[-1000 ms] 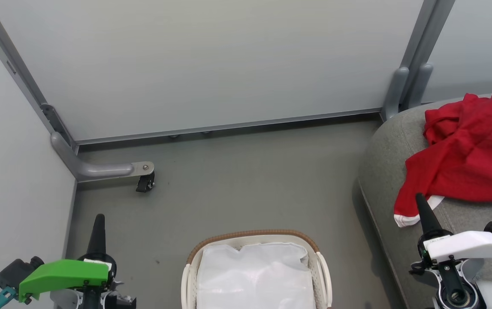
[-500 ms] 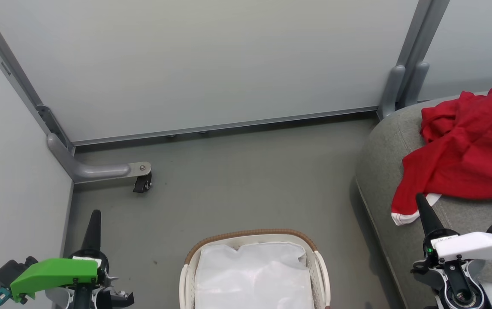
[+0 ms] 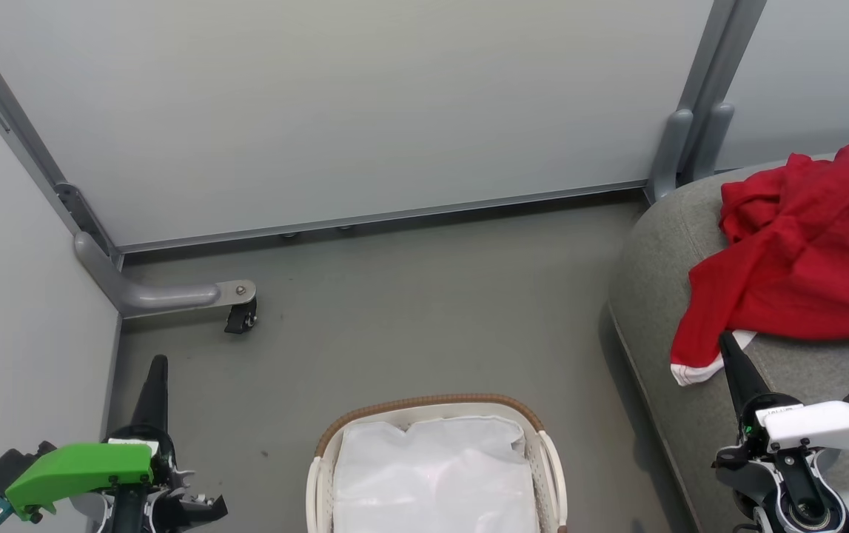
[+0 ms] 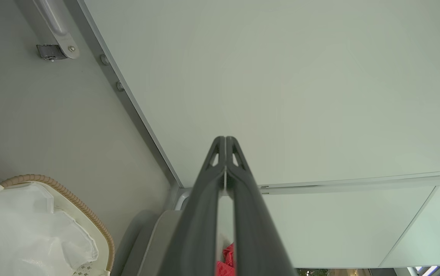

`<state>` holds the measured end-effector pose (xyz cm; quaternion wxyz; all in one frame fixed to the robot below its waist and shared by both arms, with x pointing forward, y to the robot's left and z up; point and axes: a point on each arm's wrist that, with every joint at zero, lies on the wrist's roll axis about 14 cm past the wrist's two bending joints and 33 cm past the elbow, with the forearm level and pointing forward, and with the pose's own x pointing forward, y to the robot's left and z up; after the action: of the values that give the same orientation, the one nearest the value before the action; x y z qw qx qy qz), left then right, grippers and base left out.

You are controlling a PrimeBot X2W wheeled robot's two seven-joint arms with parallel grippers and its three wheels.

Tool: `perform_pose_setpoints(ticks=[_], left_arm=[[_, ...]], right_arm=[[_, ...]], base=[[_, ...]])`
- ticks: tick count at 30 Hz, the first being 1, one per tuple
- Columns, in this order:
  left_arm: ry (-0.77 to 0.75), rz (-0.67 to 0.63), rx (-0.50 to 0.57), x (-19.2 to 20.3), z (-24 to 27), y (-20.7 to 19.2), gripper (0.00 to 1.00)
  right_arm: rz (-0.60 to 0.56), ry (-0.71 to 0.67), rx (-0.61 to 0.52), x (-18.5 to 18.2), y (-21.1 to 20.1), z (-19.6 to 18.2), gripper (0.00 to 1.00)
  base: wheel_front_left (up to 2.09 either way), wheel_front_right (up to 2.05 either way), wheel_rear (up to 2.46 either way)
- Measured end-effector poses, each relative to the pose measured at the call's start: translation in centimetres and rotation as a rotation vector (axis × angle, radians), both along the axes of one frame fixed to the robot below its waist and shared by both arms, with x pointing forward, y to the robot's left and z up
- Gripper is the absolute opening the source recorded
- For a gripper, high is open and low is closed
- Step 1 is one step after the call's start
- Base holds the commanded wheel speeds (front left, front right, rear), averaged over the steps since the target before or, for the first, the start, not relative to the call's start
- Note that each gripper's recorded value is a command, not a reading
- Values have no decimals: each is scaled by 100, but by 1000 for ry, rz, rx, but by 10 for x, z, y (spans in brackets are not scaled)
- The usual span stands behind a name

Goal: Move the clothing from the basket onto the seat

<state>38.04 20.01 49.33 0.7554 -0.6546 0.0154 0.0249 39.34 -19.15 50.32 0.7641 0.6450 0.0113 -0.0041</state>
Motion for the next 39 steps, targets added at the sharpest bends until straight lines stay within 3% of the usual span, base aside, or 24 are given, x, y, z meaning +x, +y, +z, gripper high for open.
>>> perform_pose_setpoints(ticks=[25,39], left_arm=[[-44,-12,-148,7,10,-1,0],[-46,-13,-148,7,11,-1,0]], right_arm=[[-8,-22,174,-3,-7,4,0],[-9,-21,174,-3,-7,4,0]], base=[[0,0,0],[0,0,0]])
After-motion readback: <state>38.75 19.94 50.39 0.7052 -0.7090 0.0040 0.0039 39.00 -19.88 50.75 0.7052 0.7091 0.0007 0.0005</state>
